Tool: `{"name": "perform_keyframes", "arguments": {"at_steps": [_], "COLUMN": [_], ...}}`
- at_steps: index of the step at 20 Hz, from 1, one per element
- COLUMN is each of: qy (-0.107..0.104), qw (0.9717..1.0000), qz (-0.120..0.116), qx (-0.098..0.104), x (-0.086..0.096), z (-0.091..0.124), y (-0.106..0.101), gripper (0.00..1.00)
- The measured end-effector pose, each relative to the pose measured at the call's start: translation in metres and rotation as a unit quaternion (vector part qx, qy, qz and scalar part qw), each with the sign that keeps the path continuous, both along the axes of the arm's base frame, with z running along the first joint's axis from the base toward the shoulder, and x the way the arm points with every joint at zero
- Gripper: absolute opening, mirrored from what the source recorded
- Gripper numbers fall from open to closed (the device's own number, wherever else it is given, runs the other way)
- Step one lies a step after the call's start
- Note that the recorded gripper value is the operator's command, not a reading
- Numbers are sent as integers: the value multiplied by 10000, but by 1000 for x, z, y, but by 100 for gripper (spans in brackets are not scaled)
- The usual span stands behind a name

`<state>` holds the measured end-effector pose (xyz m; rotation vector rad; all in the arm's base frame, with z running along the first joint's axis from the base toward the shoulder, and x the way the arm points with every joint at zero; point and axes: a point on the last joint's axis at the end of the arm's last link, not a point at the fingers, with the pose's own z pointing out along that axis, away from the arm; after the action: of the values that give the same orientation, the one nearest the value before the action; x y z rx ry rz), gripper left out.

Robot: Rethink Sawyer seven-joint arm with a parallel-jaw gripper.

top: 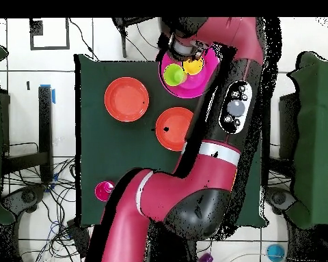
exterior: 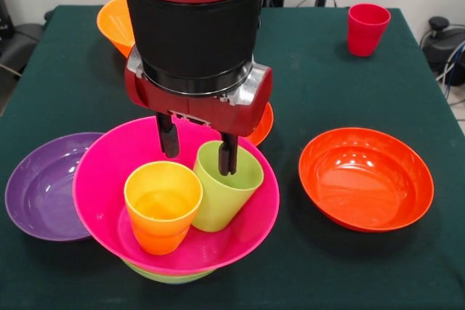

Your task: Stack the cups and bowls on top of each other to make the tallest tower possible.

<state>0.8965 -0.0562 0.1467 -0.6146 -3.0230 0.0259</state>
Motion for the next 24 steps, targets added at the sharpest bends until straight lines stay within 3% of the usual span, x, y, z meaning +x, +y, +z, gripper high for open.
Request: {"name": "perform_keyframes", "arguments": {"at_steps": [10,24], "qy": [21,75], "qw": [10000,10000], "qz": [-22,-35], "qx": [-41,-39], "x": [2,7], "z": [2,-16], "y": [2,6], "gripper": [100,100]}}
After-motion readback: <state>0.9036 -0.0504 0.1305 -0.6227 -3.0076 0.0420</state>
